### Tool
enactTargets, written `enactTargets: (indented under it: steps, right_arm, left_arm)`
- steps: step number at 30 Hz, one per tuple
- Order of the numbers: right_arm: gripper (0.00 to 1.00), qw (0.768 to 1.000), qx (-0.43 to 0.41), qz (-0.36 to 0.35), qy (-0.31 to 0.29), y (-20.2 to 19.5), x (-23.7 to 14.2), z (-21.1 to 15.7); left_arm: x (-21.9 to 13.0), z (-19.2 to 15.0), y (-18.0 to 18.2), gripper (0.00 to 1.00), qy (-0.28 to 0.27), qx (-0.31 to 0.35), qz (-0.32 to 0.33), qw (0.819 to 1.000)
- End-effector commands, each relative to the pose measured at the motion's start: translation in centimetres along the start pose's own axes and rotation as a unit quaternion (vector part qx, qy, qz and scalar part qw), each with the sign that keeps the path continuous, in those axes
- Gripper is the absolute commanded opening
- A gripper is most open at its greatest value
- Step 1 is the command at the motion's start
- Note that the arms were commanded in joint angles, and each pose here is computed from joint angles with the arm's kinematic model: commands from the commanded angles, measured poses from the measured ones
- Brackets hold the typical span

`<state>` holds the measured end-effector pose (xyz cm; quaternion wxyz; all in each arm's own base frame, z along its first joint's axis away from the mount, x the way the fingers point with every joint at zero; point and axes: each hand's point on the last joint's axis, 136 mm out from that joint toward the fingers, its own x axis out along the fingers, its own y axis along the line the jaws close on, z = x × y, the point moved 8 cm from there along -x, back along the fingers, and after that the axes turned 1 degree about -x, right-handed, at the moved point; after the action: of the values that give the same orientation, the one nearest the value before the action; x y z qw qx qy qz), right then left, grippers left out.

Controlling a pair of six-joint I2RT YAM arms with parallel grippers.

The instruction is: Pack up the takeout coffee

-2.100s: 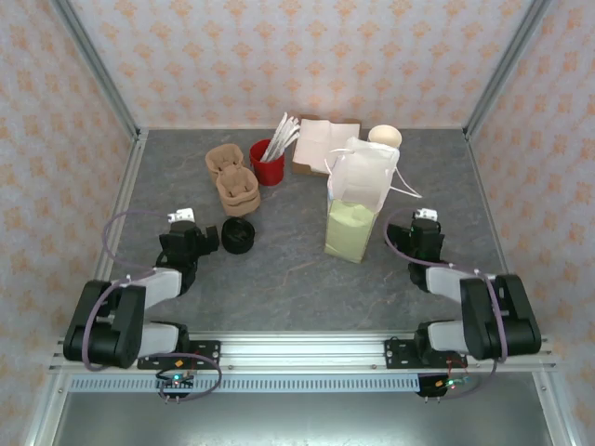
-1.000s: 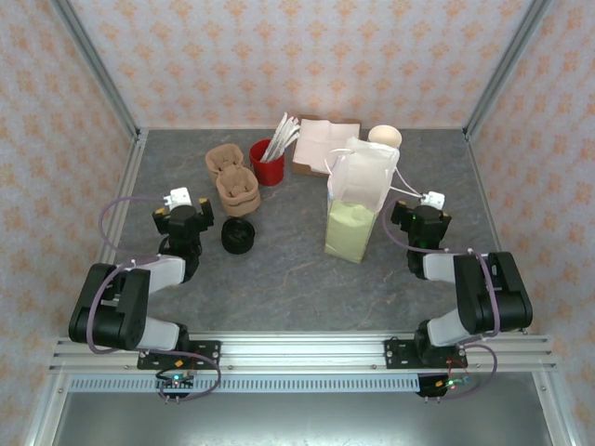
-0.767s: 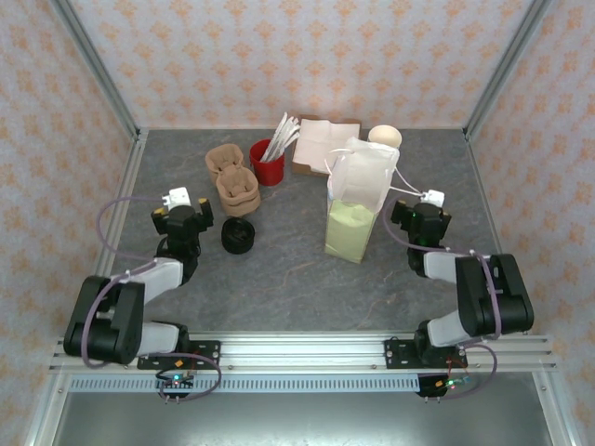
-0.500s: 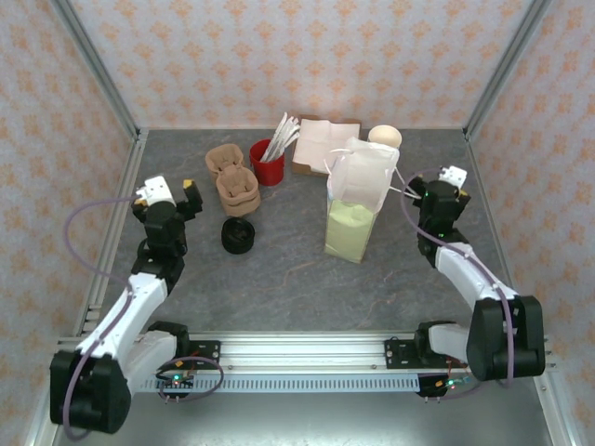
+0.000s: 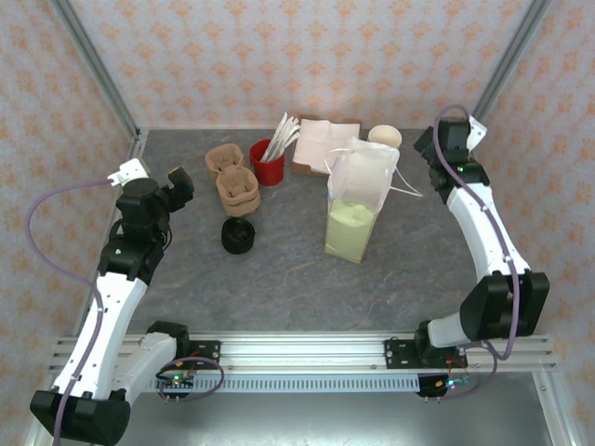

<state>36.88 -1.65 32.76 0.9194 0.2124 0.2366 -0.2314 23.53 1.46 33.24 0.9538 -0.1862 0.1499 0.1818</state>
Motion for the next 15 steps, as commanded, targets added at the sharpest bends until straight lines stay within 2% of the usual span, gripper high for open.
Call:
enactTargets:
  steps: [1,4,15]
  right_arm:
    - [0.84,0.994,0.023,0.038,0.100,1.7,0.4,-0.7]
    - [0.76,0.989,0.033,0.063,0.127,3.3,1.6,-0.4]
    - [0.62,0.983,0.001,0.060,0.173,7.4,5.7,-1.4]
  left_arm:
    - [-0.9,-0.1,-0.6,1.00,0.048,-0.001,-0.026,0.999]
    - [-1.1,0.0,-1.1,1.00,0.061,0.001,-0.046,0.997]
    - [-0.9,-0.2,-2.4,1.00,0.098,0.024,-0.098,0.990]
